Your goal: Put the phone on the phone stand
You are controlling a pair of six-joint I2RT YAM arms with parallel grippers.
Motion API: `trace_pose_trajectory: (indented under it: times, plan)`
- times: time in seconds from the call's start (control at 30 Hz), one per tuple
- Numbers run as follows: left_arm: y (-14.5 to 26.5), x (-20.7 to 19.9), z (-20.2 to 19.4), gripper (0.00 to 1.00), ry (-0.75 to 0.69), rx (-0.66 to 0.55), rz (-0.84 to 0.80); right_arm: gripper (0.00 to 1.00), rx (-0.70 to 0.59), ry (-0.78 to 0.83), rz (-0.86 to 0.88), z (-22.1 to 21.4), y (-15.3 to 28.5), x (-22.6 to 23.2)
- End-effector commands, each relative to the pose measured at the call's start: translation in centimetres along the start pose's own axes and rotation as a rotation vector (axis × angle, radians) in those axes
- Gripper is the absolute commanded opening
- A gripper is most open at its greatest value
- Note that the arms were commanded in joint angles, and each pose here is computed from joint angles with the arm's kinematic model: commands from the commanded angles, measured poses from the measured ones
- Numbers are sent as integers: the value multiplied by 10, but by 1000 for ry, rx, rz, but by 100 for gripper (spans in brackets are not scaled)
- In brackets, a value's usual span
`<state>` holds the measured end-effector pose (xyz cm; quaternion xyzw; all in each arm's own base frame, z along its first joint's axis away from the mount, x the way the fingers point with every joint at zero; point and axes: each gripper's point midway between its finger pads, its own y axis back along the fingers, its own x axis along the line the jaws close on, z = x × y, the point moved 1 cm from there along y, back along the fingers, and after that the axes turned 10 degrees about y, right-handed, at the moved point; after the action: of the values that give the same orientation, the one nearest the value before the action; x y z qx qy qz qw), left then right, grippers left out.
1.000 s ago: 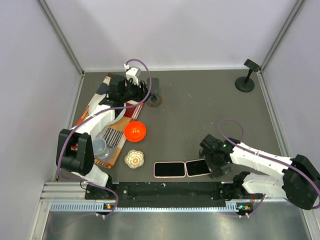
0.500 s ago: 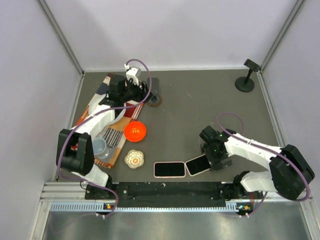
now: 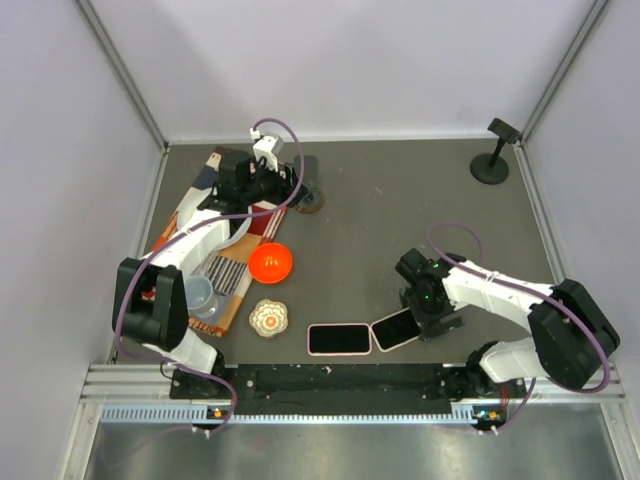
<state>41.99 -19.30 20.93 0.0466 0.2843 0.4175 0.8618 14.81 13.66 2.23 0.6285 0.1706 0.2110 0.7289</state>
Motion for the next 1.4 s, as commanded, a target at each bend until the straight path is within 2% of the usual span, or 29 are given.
trace_pose_trajectory:
  times: [0.0,0.13,0.23,0.37,0.43,0.47,0.73,0.9,1.1,1.23,1.37]
  plan:
    - [10,-19,26,71,-28,-76,-60,83,-27,-13,-5,5,-3,2]
    - [14,-25,30,71,-19,-97,-78,79,-52,-13,-9,9,-6,0]
    - [14,-30,31,70,-14,-100,-101,68,-66,-3,-11,11,-8,1]
    - [13,-34,31,70,-10,-98,-117,31,-114,36,13,19,-9,5]
    - [13,-39,31,70,-14,-99,-129,19,-124,53,24,20,-10,5]
    - [12,-41,31,69,-20,-103,-133,2,-132,63,36,21,-10,6]
    - [-1,-66,24,70,-42,-84,-225,0,-231,243,284,35,11,37]
    - [-10,-79,17,69,-46,-68,-289,0,-360,373,373,52,31,48]
    - [-21,-98,7,69,-56,-39,-351,0,-487,443,545,66,54,59]
    - [-25,-116,2,69,-49,-37,-433,0,-567,495,623,72,65,65]
    - [-23,-145,-7,69,-44,-61,-581,0,-658,542,721,78,81,73]
